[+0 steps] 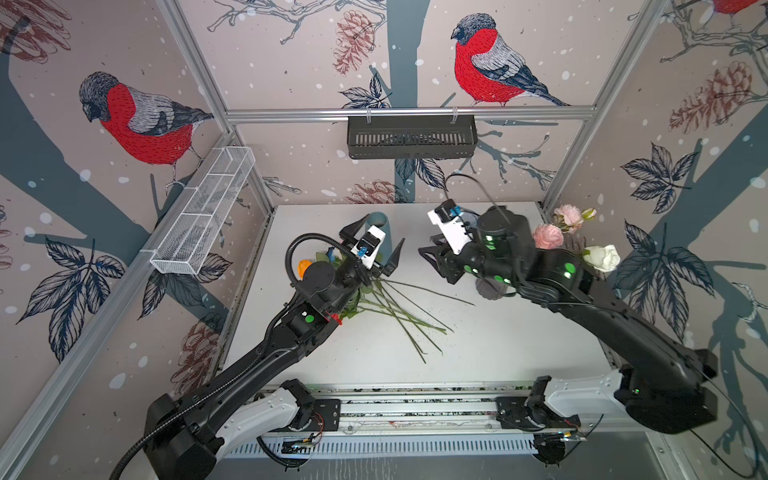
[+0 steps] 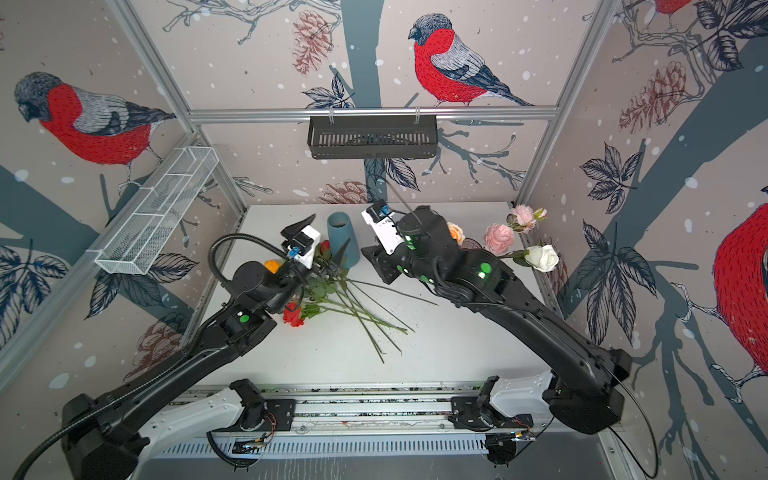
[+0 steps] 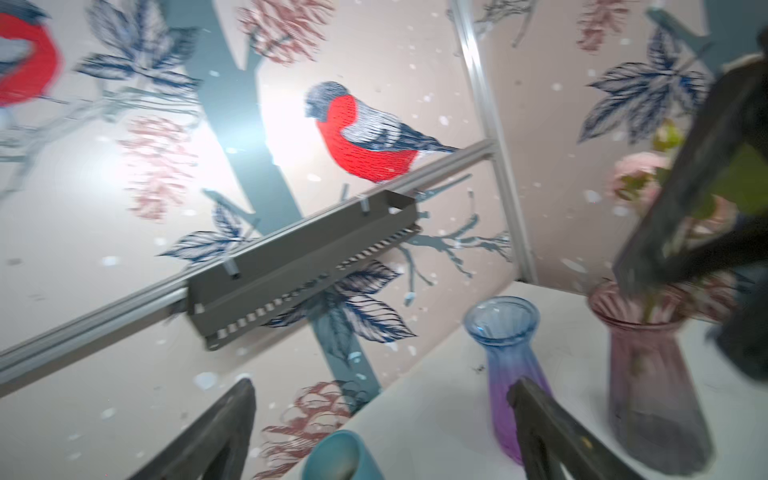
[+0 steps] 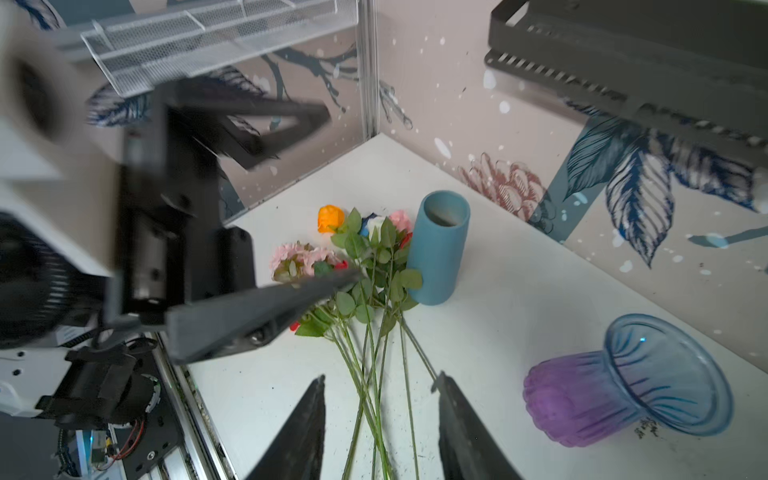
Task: Arrange the flowers into the vase
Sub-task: 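Withdraw the left gripper while the right gripper reaches into the flower bunch, then grasp a stem in the bunch with the right gripper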
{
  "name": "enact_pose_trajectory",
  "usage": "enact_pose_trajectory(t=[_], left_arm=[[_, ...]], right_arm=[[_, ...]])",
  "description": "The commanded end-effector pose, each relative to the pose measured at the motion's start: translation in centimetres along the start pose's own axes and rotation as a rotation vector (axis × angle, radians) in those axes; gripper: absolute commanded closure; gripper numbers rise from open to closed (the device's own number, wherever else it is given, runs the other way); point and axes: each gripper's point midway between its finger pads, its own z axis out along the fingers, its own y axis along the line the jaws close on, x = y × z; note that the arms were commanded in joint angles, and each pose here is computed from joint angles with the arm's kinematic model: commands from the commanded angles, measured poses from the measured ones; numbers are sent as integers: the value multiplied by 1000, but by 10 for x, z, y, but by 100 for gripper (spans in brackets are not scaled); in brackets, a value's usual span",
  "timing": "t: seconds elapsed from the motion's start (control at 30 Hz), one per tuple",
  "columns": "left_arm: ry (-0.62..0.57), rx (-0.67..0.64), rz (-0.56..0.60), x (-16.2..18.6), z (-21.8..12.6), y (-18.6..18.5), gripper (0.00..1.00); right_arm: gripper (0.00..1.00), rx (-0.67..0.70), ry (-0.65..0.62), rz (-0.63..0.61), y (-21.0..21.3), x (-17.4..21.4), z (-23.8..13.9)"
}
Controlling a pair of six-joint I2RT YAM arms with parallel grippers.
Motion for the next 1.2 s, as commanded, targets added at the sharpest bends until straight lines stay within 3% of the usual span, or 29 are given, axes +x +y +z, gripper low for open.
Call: enact_pose_trajectory(t=[0.0,0.13,0.33,0.43,0.6,1.0,1.17], left_arm=[[-71,-278,41,-15,-23,53,3],[-101,-334,45,-22,-35,65,4],[-173,-439,10,-33,-61,84,5],[-162,-413,16,-30,-55,79,5],[-130,-362,-1,-23,-44,70,9],[-101,-323,3,-15,-34,61,13],[-87,-307,4,-10,-30,58,14]], right_arm=[[62,-91,137,13,11,33,36],[68,-160,264,58,22,84,78],[68,-173,470,97,22,165,125],[69,-183,549,104,20,199,145],[79,-200,635,140,9,240,180],[79,-179,701,127,2,268,219],[91,-146,712,110,-6,274,225]])
